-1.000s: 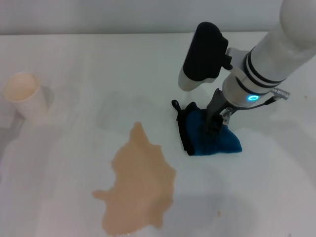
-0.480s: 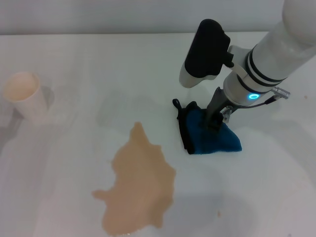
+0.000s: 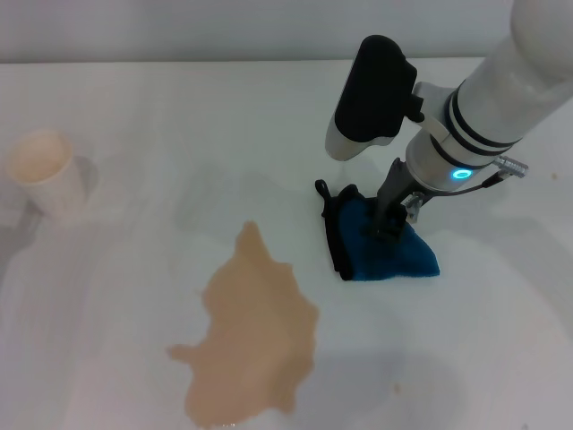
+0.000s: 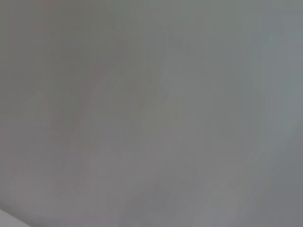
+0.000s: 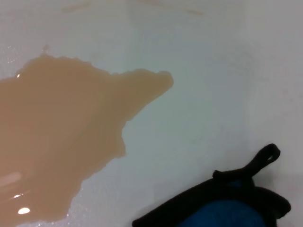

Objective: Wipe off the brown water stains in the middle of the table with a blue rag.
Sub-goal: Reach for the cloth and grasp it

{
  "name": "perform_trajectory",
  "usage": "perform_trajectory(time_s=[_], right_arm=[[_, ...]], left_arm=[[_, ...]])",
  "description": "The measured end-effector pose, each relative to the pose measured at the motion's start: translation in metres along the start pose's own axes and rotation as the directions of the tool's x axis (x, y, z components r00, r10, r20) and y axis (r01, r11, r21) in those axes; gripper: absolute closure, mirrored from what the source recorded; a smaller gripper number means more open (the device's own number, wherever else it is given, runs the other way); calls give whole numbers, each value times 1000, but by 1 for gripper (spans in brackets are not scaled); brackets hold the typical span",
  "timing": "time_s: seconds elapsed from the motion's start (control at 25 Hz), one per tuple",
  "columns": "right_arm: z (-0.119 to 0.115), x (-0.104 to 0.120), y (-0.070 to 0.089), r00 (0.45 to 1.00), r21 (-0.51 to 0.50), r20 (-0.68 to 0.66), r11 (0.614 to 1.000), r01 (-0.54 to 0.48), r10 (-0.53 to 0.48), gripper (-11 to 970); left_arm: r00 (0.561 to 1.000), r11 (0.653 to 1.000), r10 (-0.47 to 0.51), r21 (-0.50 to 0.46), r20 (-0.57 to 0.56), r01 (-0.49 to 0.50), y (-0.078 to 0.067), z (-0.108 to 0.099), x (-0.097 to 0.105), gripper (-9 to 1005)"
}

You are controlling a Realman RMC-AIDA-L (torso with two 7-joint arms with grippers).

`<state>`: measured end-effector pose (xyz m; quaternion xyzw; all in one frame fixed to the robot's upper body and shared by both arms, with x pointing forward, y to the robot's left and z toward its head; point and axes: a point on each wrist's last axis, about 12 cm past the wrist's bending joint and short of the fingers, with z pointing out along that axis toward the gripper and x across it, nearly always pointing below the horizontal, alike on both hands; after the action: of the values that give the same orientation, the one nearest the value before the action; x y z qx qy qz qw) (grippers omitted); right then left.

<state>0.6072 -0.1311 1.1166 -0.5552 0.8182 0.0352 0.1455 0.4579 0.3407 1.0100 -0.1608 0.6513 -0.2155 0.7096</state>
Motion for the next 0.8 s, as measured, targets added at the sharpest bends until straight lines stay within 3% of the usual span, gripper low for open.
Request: perform_trajectory(time_s=[0.2,0.32,0.52,0.8], right_arm=[[1,1,0,1000,1,-6,1000,6,-6,821],[2,2,1,1000,2,-8,1000,8,-8,623],[4,4,1,1000,8,-14,1000,13,-13,536],[8,6,4,999,9,-27,1000,27,-26,540]], left_arm=[[1000,1000,1,1,1,-1,0,0,0,109],[1000,1000,1,1,1,-1,0,0,0,109],[1000,1000,1,1,1,-1,0,0,0,108],[1000,1000,1,1,1,-1,0,0,0,108]])
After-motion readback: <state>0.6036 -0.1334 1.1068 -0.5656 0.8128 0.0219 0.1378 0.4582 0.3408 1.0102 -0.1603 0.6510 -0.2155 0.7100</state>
